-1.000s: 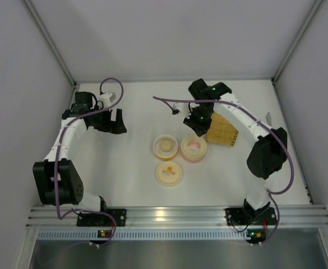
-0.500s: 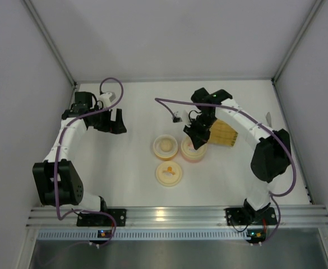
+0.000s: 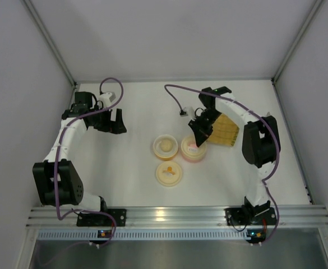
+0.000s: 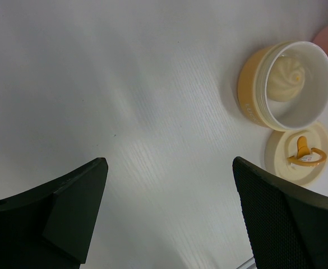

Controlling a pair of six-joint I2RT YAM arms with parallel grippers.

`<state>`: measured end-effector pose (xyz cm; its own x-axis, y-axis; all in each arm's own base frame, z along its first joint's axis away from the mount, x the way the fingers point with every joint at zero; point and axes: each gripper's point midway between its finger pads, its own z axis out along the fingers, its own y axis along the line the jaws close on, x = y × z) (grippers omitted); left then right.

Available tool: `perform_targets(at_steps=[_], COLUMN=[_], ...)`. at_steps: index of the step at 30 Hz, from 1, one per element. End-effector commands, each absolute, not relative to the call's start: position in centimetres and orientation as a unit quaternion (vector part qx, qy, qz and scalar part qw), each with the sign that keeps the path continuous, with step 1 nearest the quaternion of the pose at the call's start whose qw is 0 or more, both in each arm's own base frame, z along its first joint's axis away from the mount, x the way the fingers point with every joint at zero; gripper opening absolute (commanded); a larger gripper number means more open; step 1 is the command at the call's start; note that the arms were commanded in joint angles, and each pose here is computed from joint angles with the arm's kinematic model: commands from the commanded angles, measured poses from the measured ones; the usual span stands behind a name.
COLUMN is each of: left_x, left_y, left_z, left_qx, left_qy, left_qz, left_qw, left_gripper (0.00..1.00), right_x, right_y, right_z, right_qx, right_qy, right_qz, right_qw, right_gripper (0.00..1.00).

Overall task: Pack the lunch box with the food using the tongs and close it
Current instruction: Adjust the box lid on the packing box.

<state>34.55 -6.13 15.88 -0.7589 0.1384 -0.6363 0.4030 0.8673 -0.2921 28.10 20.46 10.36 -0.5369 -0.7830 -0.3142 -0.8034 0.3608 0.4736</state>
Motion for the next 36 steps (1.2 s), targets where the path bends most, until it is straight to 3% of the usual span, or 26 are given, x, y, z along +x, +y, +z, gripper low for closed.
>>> perform_targets(at_steps=[1, 11, 14, 15, 18, 29, 33, 36], left_x=[35.2, 35.1, 35.0, 35.0, 34.9, 34.5, 34.5, 34.5], left_y=[-6.1, -6.0, -6.0, -6.0, -6.0, -6.1, -6.1, -6.1], left_z=[16.8, 16.8, 16.9, 16.9, 17.0, 17.7, 17.9, 17.9], left_qx=[0.158, 0.159, 0.159, 0.159, 0.159, 0.162, 0.16, 0.16], left_qy=[0.906, 0.907, 0.906, 0.907, 0.906, 0.904, 0.903, 0.903], left_qz=[-0.21, -0.205, -0.206, -0.205, -0.206, -0.204, -0.205, -0.205], left_qw=[0.331, 0.332, 0.332, 0.332, 0.334, 0.34, 0.341, 0.341], left_gripper=[0.98, 0.98, 0.98, 0.98, 0.98, 0.98, 0.98, 0.98], right_x=[29.5, 31.5, 31.3, 31.2, 31.0, 29.9, 29.9, 30.0], right_y=[21.8, 21.5, 21.3, 21.3, 21.2, 21.5, 21.1, 21.0], right_z=[11.5, 10.2, 9.8, 10.0, 10.2, 14.0, 16.3, 16.2], right_qx=[-0.477, -0.445, -0.442, -0.444, -0.446, -0.464, -0.493, -0.517], right_qy=[0.815, 0.836, 0.838, 0.836, 0.835, 0.819, 0.814, 0.809], right_qz=[0.324, 0.317, 0.317, 0.318, 0.317, 0.324, 0.265, 0.199], right_qw=[0.046, 0.055, 0.049, 0.052, 0.058, 0.097, 0.155, 0.195], right_gripper=[0.03, 0.1, 0.22, 0.33, 0.46, 0.52, 0.53, 0.61])
